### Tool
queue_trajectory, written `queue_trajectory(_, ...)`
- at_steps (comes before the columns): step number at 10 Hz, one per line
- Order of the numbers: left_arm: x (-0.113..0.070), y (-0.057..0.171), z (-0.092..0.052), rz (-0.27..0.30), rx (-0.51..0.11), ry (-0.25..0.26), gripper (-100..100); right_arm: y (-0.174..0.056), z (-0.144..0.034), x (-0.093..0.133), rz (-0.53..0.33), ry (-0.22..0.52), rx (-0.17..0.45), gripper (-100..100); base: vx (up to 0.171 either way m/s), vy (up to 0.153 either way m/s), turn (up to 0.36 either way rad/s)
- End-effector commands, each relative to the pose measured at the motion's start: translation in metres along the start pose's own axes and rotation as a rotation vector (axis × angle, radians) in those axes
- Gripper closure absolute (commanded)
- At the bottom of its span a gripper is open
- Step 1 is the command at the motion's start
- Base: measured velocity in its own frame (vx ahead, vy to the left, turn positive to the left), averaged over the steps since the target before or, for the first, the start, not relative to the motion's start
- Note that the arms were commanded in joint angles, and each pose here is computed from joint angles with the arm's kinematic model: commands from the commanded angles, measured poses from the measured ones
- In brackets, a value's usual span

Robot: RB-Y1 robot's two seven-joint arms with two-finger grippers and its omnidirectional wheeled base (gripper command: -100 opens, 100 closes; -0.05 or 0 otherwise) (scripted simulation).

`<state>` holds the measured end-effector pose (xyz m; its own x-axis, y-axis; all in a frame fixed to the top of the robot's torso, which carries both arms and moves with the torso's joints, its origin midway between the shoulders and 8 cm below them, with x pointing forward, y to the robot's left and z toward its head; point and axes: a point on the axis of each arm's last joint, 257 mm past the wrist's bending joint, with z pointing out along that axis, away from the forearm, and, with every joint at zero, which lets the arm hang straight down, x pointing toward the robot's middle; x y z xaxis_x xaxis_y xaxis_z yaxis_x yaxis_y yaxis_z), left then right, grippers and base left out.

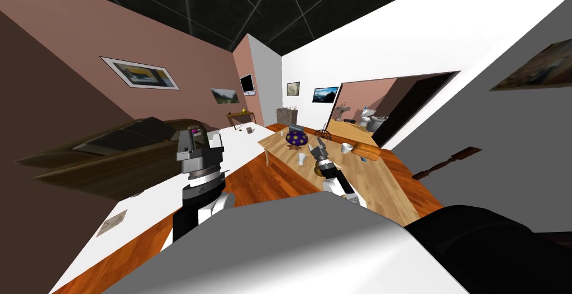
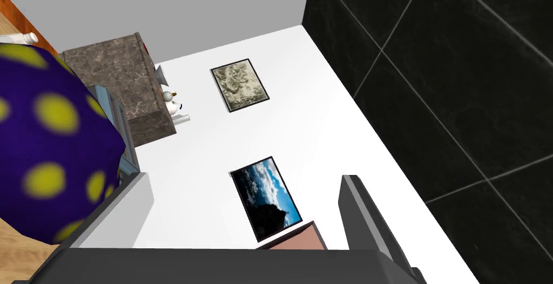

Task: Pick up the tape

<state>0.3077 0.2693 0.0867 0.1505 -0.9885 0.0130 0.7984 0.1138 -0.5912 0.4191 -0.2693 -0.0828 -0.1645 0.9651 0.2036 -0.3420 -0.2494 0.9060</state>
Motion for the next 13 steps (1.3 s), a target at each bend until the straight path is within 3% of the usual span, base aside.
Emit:
queue_trajectory(1,0.0,0.0,0.0,0.0,0.0,0.0,0,-0.008,0.001,-0.008,0.037,-0.006,0.033,-100,0.034,0.045,0.049)
queue_trajectory(2,0.0,0.0,0.0,0.0,0.0,0.0,0,-0.027,0.0,-0.022,0.076,-0.015,0.097,-100,0.039,0.059,0.113)
queue_trajectory(3,0.0,0.0,0.0,0.0,0.0,0.0,0,-0.027,0.0,-0.023,0.091,-0.019,0.096,-100,0.039,0.042,0.048)
queue_trajectory(4,0.0,0.0,0.0,0.0,0.0,0.0,0,-0.046,-0.003,-0.039,0.126,-0.035,0.161,-100,0.053,0.046,0.098)
queue_trajectory(5,0.0,0.0,0.0,0.0,0.0,0.0,0,-0.046,-0.003,-0.04,0.145,-0.04,0.161,-100,0.052,0.04,0.048)
queue_trajectory(6,0.0,0.0,0.0,0.0,0.0,0.0,0,-0.065,-0.007,-0.058,0.178,-0.063,0.226,-100,0.055,0.048,0.088)
queue_trajectory(7,0.0,0.0,0.0,0.0,0.0,0.0,0,-0.065,-0.007,-0.059,0.2,-0.07,0.226,-100,0.048,0.034,0.058)
queue_trajectory(8,0.0,0.0,0.0,0.0,0.0,0.0,0,-0.083,-0.013,-0.08,0.231,-0.103,0.292,-100,0.053,0.044,0.12)
queue_trajectory(9,0.0,0.0,0.0,0.0,0.0,0.0,0,-0.083,-0.013,-0.081,0.256,-0.11,0.29,-100,0.05,0.032,0.062)
queue_trajectory(10,0.0,0.0,0.0,0.0,0.0,0.0,0,-0.098,-0.019,-0.102,0.284,-0.146,0.351,-100,0.072,0.039,0.128)
queue_trajectory(11,0.0,0.0,0.0,0.0,0.0,0.0,0,-0.099,-0.02,-0.105,0.312,-0.159,0.351,-100,0.063,0.029,0.056)
queue_trajectory(12,0.0,0.0,0.0,0.0,0.0,0.0,0,-0.114,-0.03,-0.13,0.343,-0.209,0.411,-100,0.066,0.031,0.105)
queue_trajectory(13,0.0,0.0,0.0,0.0,0.0,0.0,0,-0.114,-0.03,-0.13,0.37,-0.217,0.408,-100,0.054,0.022,0.056)
